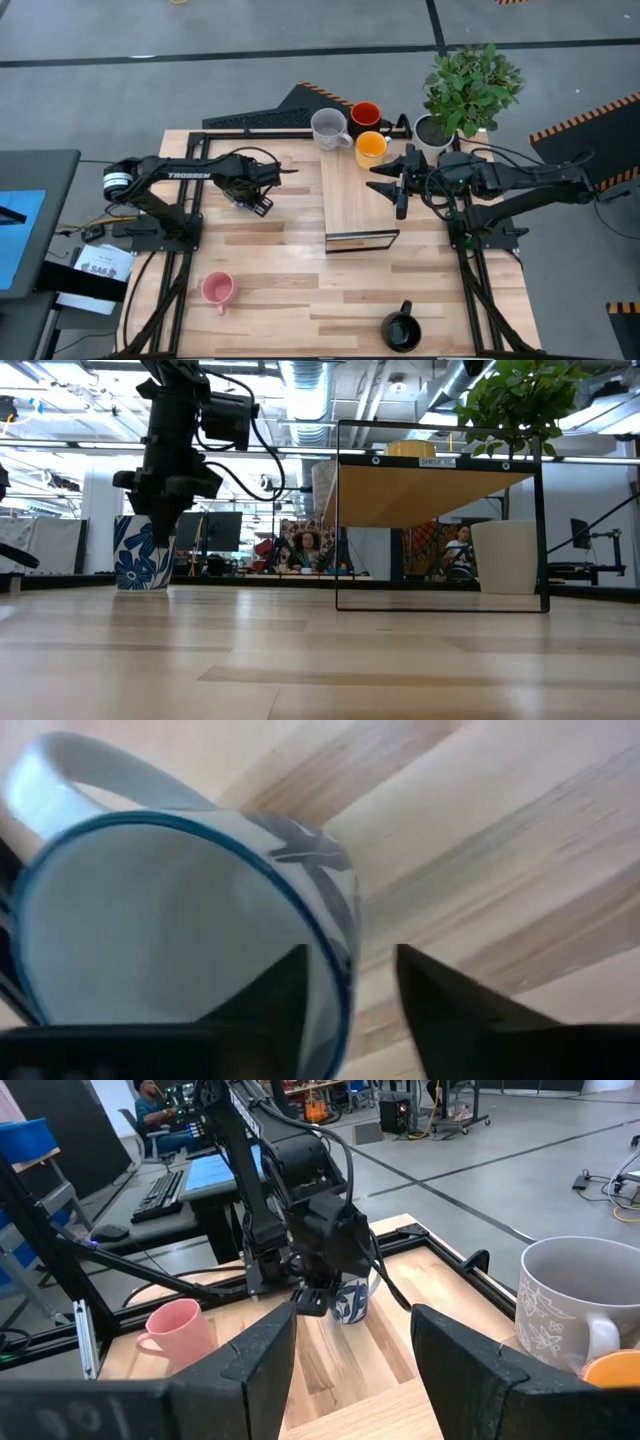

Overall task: Place coffee mugs
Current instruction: Put the white patterned mug on the shelf

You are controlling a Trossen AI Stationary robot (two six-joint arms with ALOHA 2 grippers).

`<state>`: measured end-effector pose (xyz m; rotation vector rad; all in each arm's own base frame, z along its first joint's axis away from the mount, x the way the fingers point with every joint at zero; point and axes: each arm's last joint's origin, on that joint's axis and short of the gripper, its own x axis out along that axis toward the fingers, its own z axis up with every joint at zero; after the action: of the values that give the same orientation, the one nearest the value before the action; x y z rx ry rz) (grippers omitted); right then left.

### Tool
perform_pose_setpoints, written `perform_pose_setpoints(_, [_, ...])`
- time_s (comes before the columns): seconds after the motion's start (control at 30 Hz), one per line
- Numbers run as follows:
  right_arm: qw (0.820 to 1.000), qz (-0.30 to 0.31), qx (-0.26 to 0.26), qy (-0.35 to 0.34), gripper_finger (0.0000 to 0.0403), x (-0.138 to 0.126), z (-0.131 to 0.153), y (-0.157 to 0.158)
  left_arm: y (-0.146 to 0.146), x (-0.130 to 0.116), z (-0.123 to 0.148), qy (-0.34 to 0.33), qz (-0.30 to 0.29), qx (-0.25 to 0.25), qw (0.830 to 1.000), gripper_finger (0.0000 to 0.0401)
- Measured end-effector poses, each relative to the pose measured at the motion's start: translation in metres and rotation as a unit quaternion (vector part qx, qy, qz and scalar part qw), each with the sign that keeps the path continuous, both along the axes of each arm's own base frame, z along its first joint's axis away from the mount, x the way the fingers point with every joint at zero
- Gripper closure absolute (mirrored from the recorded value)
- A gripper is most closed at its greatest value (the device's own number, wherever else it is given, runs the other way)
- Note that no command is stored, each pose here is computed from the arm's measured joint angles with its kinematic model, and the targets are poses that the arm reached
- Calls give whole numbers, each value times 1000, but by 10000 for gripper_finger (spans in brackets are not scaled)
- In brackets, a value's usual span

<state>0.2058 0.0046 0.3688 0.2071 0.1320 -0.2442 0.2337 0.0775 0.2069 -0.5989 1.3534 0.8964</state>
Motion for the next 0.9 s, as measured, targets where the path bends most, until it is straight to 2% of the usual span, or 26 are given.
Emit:
perform_pose_setpoints(0.1, [1000, 0, 0, 0, 180, 0, 0, 0, 0, -3, 6, -8, -9, 10, 1000, 367])
perform_pose_setpoints(0.13, [1000, 0, 0, 0, 180, 0, 0, 0, -1, -4, 9, -16, -12, 11, 1000, 382])
perform_pose_setpoints(0.23, [1000, 0, 0, 0, 180, 0, 0, 0, -3, -9, 26, -33, -33, 10, 999, 388])
perform_pose_setpoints(0.33, [1000, 0, 0, 0, 180, 0, 0, 0, -4, -12, 56, -68, -49, 19, 996, 394])
perform_pose_setpoints(0.43, [1000, -1, 0, 0, 180, 0, 0, 0, -5, -15, 100, -112, -85, 35, 989, 395])
perform_pose_setpoints(0.53, [1000, -1, 0, 0, 180, 0, 0, 0, -7, -10, 148, -161, -142, 61, 975, 396])
perform_pose_setpoints(0.63, [1000, -2, 0, 0, 180, 0, 0, 0, -12, 4, 190, -184, -194, 87, 960, 397])
perform_pose_setpoints(0.77, [1000, -2, 0, -2, 180, 0, 0, 0, -19, 34, 223, -158, -258, 122, 945, 399])
perform_pose_setpoints(0.9, [1000, -3, 3, -14, 180, 0, 2, 0, -26, 73, 242, -196, -343, 143, 908, 399])
